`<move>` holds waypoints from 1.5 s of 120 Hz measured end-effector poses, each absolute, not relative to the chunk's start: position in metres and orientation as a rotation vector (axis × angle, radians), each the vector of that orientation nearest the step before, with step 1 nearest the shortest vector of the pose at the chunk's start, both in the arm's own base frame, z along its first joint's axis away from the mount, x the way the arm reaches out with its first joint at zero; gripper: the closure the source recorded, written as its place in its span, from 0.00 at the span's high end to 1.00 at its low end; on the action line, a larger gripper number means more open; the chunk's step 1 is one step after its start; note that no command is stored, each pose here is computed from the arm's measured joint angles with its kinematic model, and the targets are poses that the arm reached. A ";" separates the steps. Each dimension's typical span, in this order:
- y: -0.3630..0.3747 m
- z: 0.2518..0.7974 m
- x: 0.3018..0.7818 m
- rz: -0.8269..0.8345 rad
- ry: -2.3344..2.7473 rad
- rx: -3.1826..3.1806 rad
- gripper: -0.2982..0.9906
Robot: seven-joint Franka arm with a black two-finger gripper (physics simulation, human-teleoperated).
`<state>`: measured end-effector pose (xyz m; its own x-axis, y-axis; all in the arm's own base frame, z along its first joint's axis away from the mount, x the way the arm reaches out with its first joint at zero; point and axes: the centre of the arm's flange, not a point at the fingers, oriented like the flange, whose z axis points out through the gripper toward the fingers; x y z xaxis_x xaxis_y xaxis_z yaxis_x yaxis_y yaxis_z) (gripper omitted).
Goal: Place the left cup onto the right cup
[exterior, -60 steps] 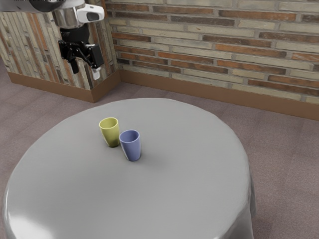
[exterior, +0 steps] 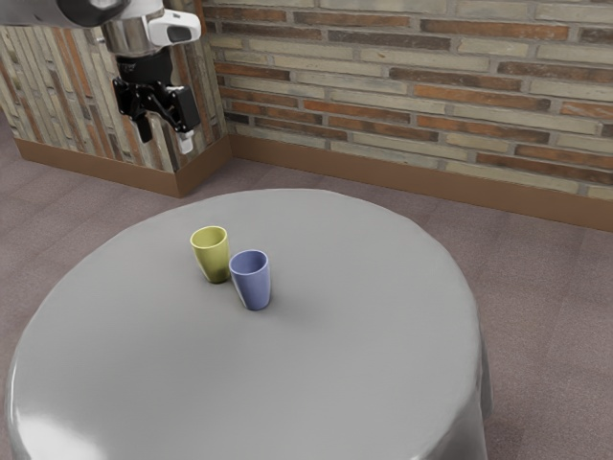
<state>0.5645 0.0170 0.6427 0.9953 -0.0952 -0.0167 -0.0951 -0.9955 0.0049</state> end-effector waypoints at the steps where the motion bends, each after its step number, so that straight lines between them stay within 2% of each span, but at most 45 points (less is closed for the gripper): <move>1: 0.017 0.642 0.565 -0.026 -0.149 3.135 0.77; 62: 0.079 0.607 0.570 -0.081 0.008 3.169 0.77; 98: 0.107 0.566 0.576 -0.118 0.068 3.165 0.77; 180: 0.135 0.504 0.607 -0.132 0.103 3.165 0.77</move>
<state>0.6065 0.1354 0.5041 0.9944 0.0661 -0.0820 0.0637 -0.9975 -0.0309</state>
